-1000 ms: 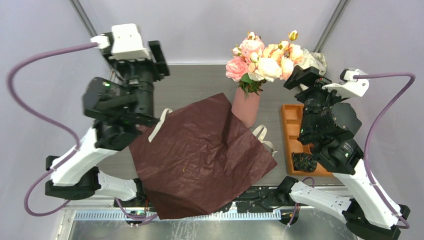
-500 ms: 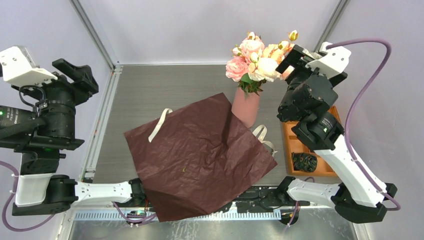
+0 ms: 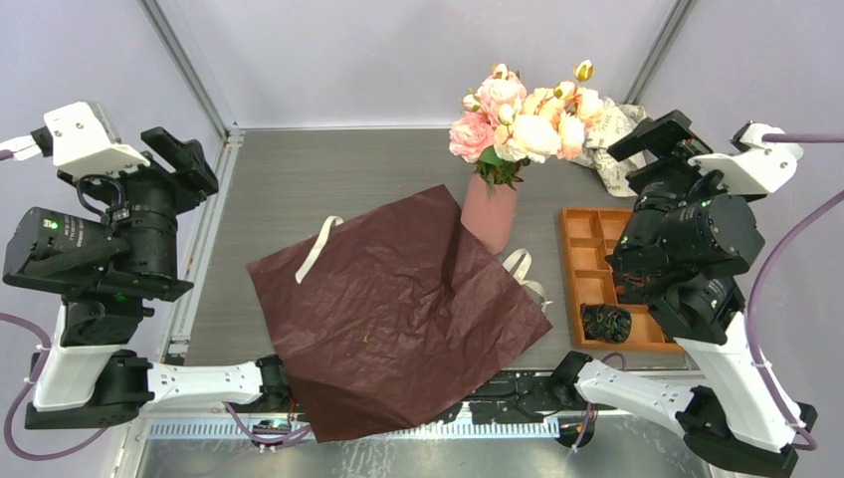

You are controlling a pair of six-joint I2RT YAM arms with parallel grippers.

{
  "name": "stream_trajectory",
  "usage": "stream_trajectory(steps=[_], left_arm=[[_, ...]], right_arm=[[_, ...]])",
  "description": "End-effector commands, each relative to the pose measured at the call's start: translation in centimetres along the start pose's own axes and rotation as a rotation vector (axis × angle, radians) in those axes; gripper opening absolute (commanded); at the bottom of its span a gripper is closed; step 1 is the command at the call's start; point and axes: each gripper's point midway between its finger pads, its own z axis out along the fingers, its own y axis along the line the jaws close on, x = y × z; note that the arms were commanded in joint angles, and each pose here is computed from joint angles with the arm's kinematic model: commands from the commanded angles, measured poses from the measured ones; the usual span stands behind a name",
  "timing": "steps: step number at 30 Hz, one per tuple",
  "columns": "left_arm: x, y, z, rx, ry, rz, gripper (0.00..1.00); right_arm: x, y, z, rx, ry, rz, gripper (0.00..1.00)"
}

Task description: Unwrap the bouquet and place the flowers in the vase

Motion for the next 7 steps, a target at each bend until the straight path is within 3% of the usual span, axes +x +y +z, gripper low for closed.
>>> stream_trajectory(steps=[1, 7], left_arm=[[-0.18, 0.3, -0.02, -0.01, 0.002, -0.024, 0.64], [0.05, 0.61, -0.05, -0.006, 0.0, -0.036, 0.65]], right_arm=[[0.35, 0.05, -0.02, 0.004, 0.005, 0.016, 1.0], [0.59, -0.2, -0.06, 0.01, 0.009, 0.002, 0.99]])
